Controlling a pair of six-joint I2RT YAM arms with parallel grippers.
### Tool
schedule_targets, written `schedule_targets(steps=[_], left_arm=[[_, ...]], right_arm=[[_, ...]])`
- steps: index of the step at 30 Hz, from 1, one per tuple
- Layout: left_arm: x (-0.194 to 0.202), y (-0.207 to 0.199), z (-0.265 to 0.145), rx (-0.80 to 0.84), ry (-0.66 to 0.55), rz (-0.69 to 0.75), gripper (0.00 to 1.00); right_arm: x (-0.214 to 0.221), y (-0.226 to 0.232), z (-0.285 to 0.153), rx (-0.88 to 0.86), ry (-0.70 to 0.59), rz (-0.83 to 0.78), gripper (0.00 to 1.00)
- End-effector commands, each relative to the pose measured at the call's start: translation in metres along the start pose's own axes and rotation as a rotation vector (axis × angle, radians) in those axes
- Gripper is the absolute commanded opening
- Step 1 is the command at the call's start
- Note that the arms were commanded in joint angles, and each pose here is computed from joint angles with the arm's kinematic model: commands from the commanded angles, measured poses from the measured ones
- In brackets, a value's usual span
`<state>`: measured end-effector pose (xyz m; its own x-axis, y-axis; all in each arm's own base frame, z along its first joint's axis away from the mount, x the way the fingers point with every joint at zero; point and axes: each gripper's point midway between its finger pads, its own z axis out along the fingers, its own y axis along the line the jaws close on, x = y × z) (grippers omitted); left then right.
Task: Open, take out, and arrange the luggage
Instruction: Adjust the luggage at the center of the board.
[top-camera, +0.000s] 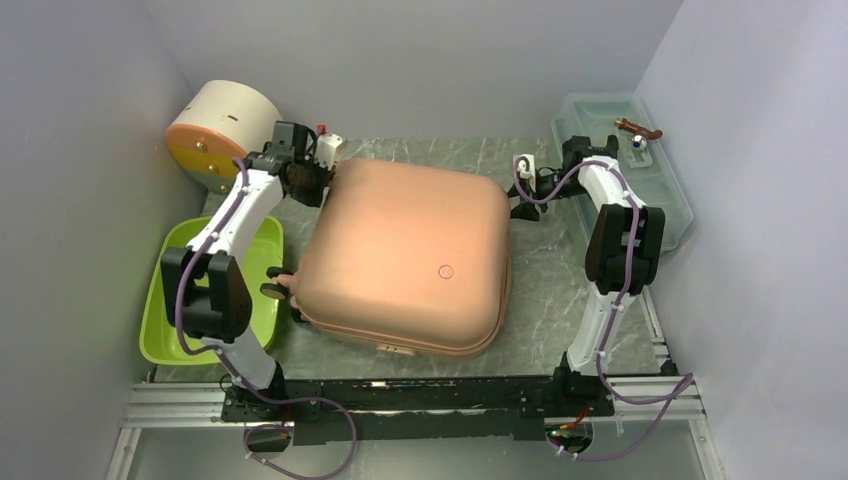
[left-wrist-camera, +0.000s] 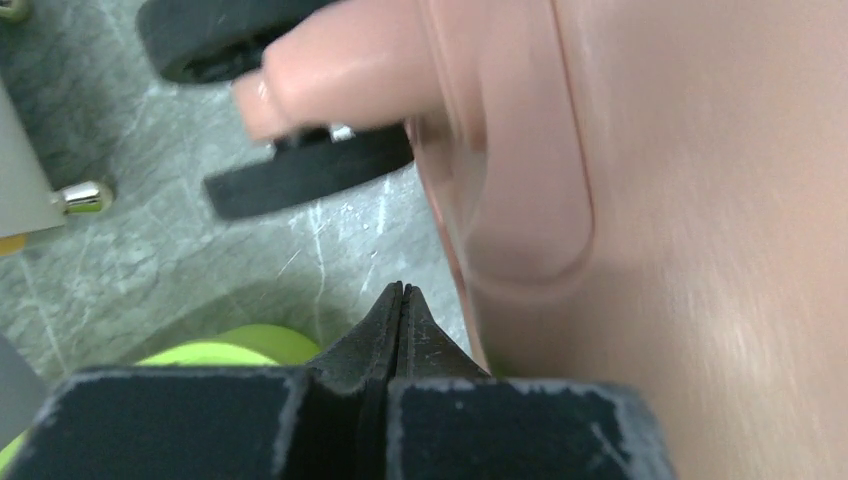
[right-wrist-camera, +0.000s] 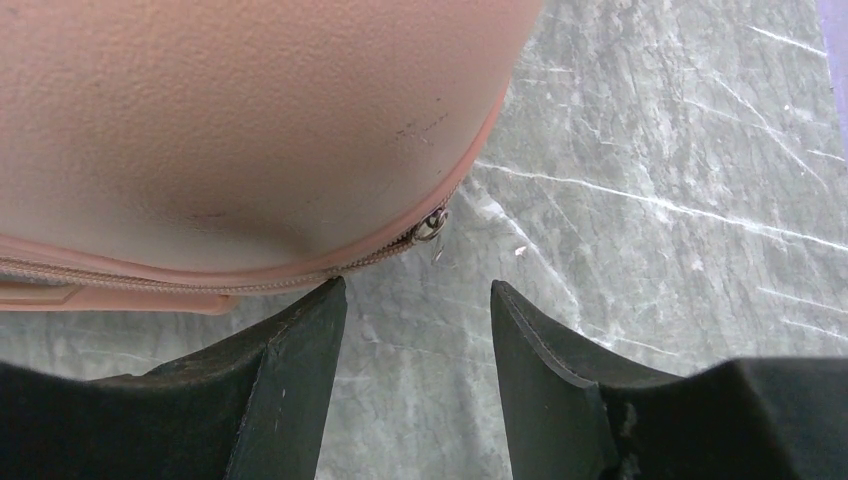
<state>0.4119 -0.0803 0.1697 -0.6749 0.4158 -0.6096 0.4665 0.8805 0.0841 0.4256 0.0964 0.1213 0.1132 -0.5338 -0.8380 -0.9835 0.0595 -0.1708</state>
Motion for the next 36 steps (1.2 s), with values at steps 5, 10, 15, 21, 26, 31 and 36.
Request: schedule_targets(steps=[5, 10, 15, 21, 26, 31, 36], left_arm=[[-0.050, -0.001, 0.073, -0.029, -0.044, 0.000, 0.00], [-0.089, -0.002, 0.110, -0.038, -0.070, 0.023, 0.00], [-0.127, -0.011, 0.132, -0.016, -0.125, 0.073, 0.00], [-0.136, -0.048, 0.152, 0.068, -0.130, 0.141, 0.00], [-0.133, -0.070, 0.148, 0.158, -0.131, 0.171, 0.00], [-0.129, -0.073, 0.125, 0.181, -0.126, 0.182, 0.00], [-0.117, -0.070, 0.107, 0.180, -0.098, 0.175, 0.00]], right_arm=[[-0.027, -0.011, -0.025, 0.047, -0.023, -0.031, 0.58], [-0.014, -0.002, -0.045, 0.032, 0.035, -0.034, 0.58], [-0.004, 0.025, -0.042, -0.033, 0.055, -0.017, 0.58], [0.001, 0.020, -0.048, 0.076, 0.095, -0.021, 0.58], [0.003, 0.026, -0.051, 0.075, 0.075, -0.011, 0.61], [0.008, 0.028, -0.054, 0.061, 0.031, 0.007, 0.66], [0.011, 0.021, -0.045, 0.018, -0.041, 0.006, 0.66]])
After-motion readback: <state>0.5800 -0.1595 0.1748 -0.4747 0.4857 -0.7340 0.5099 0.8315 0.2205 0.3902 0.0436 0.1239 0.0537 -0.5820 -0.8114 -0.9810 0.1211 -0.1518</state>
